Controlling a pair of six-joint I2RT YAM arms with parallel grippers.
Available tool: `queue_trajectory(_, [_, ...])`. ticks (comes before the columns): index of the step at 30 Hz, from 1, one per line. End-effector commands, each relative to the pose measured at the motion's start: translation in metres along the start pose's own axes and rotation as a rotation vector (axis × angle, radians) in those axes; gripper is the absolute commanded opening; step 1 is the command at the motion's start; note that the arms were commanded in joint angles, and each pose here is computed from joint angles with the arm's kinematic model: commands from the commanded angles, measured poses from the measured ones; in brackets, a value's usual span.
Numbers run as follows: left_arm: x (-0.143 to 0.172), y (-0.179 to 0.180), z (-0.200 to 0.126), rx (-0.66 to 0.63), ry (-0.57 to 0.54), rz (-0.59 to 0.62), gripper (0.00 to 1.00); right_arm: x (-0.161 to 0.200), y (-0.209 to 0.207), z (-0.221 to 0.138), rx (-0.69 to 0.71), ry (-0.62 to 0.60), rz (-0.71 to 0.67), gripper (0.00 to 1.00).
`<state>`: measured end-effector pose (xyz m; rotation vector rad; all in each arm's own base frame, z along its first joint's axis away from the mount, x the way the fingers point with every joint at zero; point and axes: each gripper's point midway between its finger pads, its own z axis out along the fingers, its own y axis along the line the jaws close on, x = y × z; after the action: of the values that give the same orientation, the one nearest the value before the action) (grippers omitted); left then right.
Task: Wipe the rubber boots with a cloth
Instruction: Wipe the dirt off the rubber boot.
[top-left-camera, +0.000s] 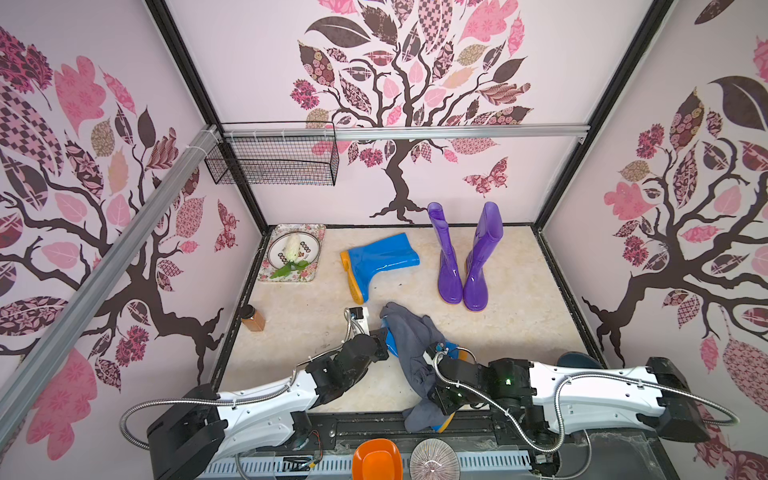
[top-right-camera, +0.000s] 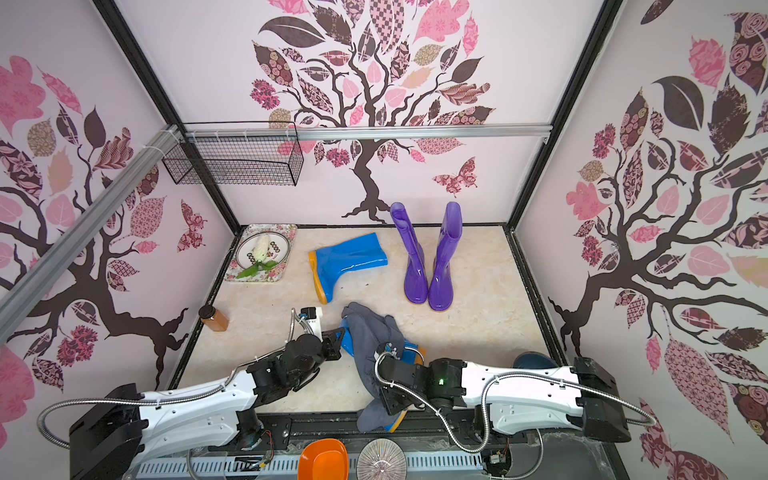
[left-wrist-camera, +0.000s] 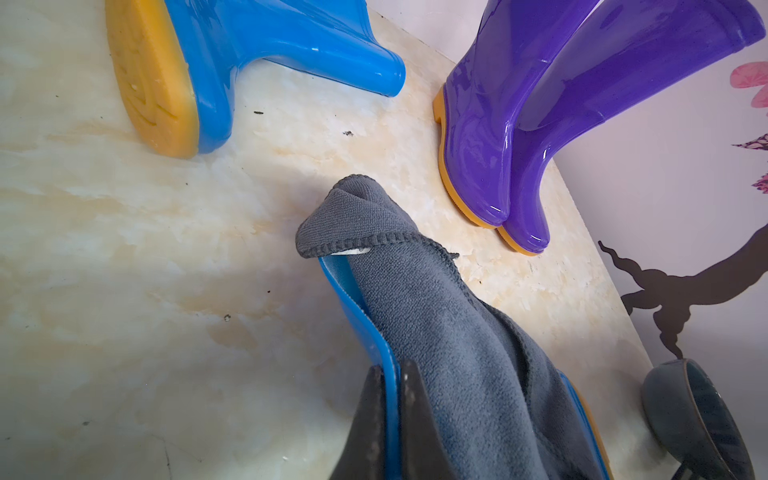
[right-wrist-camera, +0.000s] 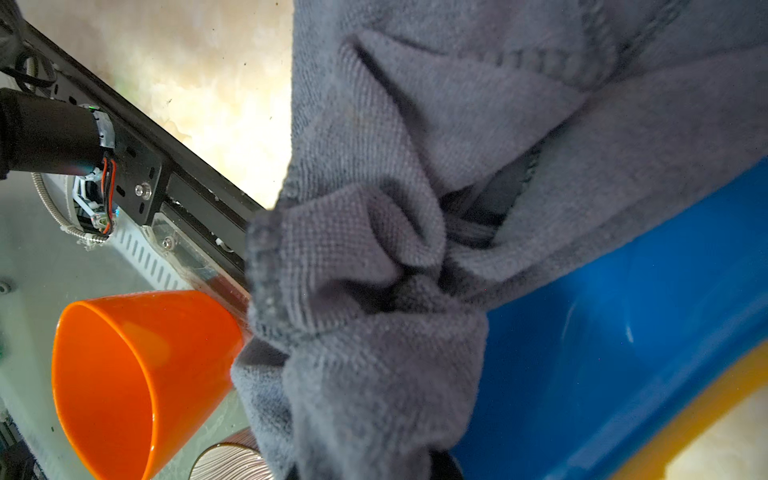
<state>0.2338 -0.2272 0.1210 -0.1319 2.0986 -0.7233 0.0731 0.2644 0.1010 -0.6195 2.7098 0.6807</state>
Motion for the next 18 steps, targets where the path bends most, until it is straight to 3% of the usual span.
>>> queue_trajectory(1, [-0.031,-0.015,-0.001,0.013,-0.094,-0.024,0.00,-0.001,-0.030,0.001,0.049,0.015,0.070,0.00])
queue_trajectory(8, [-0.028,-0.014,-0.001,0.010,-0.083,-0.024,0.00,-0.065,-0.102,-0.006,0.104,-0.140,0.280,0.00])
queue_trajectory(13, [-0.020,-0.018,0.005,0.028,-0.050,-0.029,0.00,-0.113,-0.157,0.003,0.144,-0.186,0.430,0.00])
queue_trajectory(16, [-0.016,-0.017,0.007,0.031,-0.037,-0.034,0.00,-0.145,-0.158,0.011,0.106,-0.210,0.416,0.00])
queue_trajectory(18, [-0.014,-0.018,0.007,0.036,-0.030,-0.029,0.00,-0.171,-0.137,0.018,0.002,-0.213,0.361,0.00])
